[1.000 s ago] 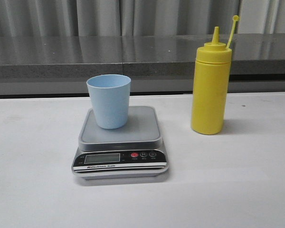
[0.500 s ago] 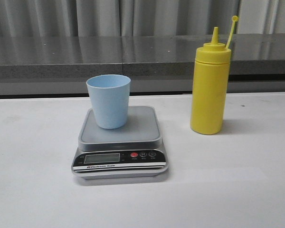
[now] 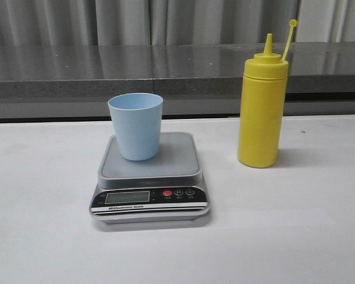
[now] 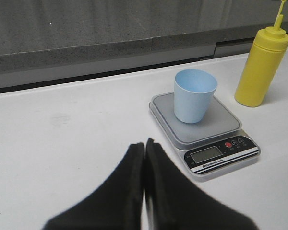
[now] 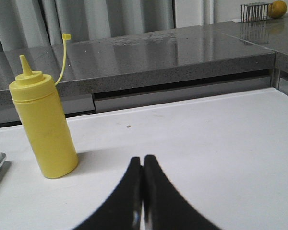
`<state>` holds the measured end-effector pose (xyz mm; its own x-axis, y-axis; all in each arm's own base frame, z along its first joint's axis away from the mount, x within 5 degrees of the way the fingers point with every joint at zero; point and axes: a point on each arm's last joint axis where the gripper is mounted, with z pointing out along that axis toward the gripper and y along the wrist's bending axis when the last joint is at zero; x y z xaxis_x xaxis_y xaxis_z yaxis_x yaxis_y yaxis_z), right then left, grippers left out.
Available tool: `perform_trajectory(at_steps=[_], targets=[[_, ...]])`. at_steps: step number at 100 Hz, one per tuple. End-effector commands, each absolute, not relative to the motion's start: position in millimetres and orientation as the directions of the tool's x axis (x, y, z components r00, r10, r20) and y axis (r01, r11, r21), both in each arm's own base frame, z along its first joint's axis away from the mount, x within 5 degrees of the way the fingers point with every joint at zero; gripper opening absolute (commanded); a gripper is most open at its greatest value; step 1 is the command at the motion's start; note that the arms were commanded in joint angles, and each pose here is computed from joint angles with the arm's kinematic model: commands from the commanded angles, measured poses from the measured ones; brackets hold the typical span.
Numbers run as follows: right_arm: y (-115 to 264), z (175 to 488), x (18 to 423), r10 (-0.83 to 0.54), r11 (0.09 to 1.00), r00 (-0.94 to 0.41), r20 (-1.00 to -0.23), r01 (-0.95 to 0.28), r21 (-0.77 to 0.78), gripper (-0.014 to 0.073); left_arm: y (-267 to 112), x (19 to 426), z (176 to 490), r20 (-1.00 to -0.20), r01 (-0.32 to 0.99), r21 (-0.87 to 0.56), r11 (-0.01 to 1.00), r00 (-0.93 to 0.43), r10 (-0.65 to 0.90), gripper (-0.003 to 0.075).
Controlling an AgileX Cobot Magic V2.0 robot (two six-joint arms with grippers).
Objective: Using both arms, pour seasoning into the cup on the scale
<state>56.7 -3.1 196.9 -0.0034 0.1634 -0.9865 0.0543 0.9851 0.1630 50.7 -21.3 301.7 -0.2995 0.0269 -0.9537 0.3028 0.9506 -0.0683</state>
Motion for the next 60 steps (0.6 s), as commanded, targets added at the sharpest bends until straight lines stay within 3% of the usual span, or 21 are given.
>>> perform_trajectory(at_steps=[1,15,60], targets=[[-3.2,209.4,54.0,0.128,0.99,0.103,-0.986,0.045,0.133,-0.0068,-21.1,52.1,316.0,-0.975,0.297,-0.081,0.951,-0.223,-0.013,-0.002],[-3.2,208.3,54.1,0.063,0.996,0.087,-0.994,0.053,0.068,-0.0068,-21.1,52.1,316.0,-0.975,0.297,-0.081,0.951,-0.223,-0.013,-0.002],[-3.3,207.9,54.1,0.065,0.996,0.082,-0.995,0.054,0.069,-0.0068,-21.1,52.1,316.0,-0.975,0.297,-0.081,0.951,-0.223,-0.013,-0.002]])
